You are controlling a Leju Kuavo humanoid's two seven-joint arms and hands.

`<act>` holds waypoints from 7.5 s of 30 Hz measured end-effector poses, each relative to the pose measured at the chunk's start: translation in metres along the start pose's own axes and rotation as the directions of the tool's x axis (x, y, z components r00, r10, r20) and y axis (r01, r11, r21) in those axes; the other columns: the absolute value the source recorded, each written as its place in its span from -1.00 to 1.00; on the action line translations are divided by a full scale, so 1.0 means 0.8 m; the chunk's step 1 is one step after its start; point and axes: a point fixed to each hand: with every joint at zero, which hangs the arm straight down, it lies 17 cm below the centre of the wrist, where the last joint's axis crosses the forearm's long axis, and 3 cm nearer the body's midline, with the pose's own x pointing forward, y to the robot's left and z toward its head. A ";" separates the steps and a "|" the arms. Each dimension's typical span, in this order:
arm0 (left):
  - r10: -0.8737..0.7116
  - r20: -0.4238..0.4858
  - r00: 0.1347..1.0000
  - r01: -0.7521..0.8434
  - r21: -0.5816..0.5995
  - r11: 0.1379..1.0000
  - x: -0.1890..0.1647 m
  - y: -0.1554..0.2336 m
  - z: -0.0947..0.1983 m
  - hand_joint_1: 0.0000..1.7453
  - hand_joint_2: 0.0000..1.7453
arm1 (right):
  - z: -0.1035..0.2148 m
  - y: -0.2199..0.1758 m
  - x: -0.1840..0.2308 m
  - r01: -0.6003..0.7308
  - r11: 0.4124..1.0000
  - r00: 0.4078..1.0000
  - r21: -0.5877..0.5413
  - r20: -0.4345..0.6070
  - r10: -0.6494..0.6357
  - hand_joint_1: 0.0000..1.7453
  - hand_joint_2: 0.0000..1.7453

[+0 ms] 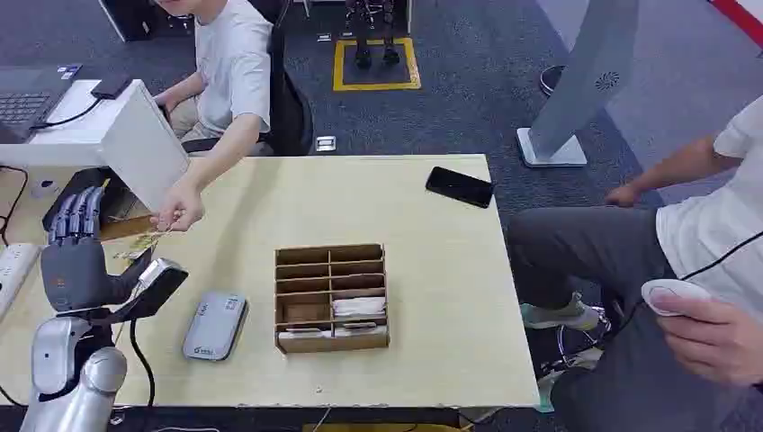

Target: Pass the card to the sensor for recognition and then transmit it.

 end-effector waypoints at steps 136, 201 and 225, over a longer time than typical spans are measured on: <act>0.389 -0.590 0.707 -0.659 -0.351 0.665 0.004 -0.151 0.201 1.00 1.00 | 0.015 0.024 -0.026 0.088 0.996 0.995 -0.014 -0.044 -0.089 -1.00 -1.00; 0.751 -0.600 0.277 -0.952 -0.064 0.300 0.061 -0.125 0.188 1.00 1.00 | 0.011 0.019 -0.019 0.054 0.999 0.998 -0.002 -0.024 -0.054 -1.00 -1.00; 0.459 -0.082 0.885 -0.421 0.283 0.862 -0.026 0.089 -0.041 1.00 1.00 | -0.006 -0.009 0.019 -0.039 0.999 0.999 0.017 0.036 0.038 -1.00 -1.00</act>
